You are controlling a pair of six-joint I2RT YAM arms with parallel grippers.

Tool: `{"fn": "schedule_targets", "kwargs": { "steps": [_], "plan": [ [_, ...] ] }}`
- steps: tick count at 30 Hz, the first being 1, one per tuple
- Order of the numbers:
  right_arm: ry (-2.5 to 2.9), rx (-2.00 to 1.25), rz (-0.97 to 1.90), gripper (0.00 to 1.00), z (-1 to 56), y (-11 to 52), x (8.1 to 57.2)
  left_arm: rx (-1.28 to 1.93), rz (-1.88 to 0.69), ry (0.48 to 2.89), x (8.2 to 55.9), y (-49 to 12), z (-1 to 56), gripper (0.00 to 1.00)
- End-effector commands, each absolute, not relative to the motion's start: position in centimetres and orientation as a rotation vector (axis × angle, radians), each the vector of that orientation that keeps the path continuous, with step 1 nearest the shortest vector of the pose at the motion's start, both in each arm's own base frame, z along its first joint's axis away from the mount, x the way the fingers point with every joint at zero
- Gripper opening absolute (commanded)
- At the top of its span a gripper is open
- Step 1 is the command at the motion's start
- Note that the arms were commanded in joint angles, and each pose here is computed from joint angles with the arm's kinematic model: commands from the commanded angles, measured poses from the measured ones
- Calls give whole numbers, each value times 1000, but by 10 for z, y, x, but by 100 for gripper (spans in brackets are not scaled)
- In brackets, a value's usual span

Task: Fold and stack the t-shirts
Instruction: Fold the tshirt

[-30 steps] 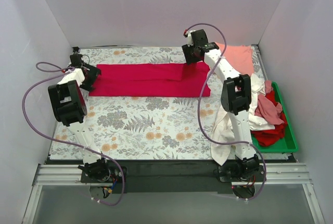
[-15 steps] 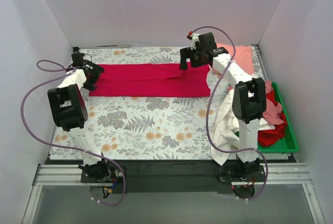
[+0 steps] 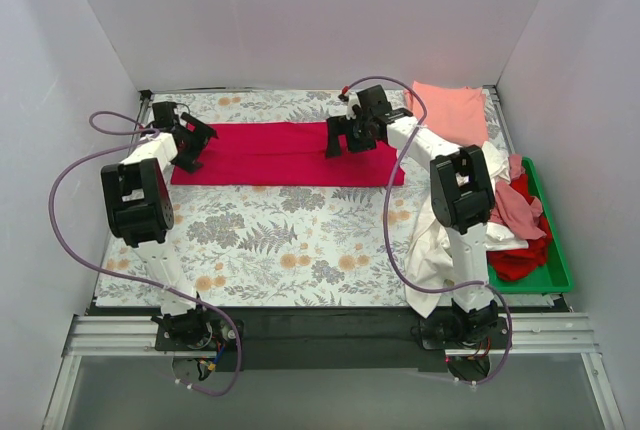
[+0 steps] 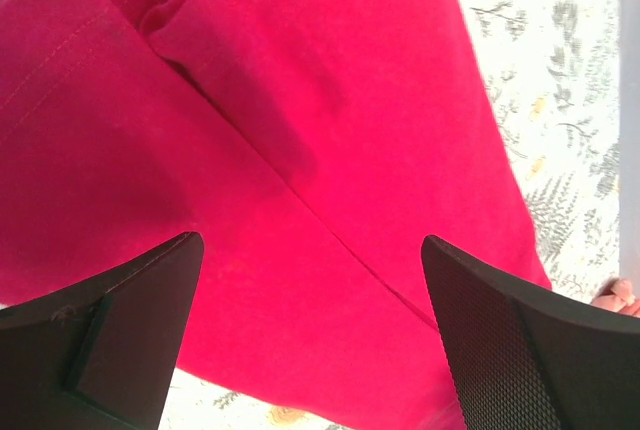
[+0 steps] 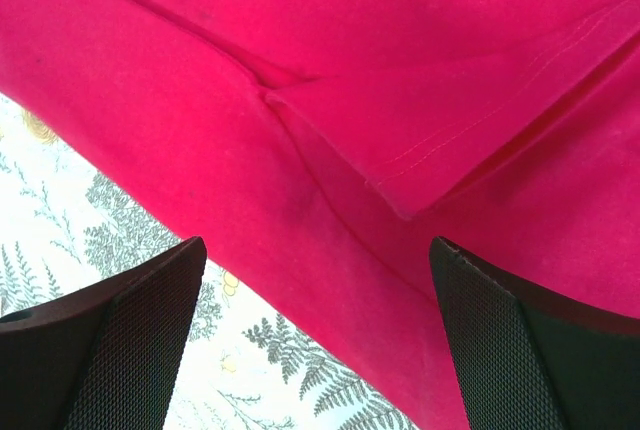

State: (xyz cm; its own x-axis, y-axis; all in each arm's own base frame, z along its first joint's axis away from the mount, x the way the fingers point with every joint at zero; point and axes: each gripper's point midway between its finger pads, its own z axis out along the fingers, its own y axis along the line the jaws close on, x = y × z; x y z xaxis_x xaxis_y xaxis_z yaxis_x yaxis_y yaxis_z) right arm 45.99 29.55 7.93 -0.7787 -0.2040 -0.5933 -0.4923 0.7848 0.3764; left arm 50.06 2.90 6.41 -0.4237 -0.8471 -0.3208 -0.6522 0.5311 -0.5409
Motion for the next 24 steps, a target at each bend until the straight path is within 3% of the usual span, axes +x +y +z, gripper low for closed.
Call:
{"fn": "schedule_targets", "kwargs": {
  "steps": [1, 9, 14, 20, 24],
  "plan": [
    [2412, -469, 709, 98, 79, 297, 473, -1204, -459, 2240, 497, 28, 51, 90],
    [2266, -479, 857, 98, 86, 341, 522, -1200, -468, 2249, 497, 26, 46, 91],
    [2033, -415, 998, 98, 134, 377, 572, -1177, -458, 2244, 496, 28, 54, 91],
    [1996, -386, 947, 98, 159, 362, 559, -1120, -461, 2220, 504, 30, 73, 92],
    [2099, -324, 828, 98, 151, 319, 516, -1041, -533, 2233, 524, 20, 76, 92]
  ]
}}
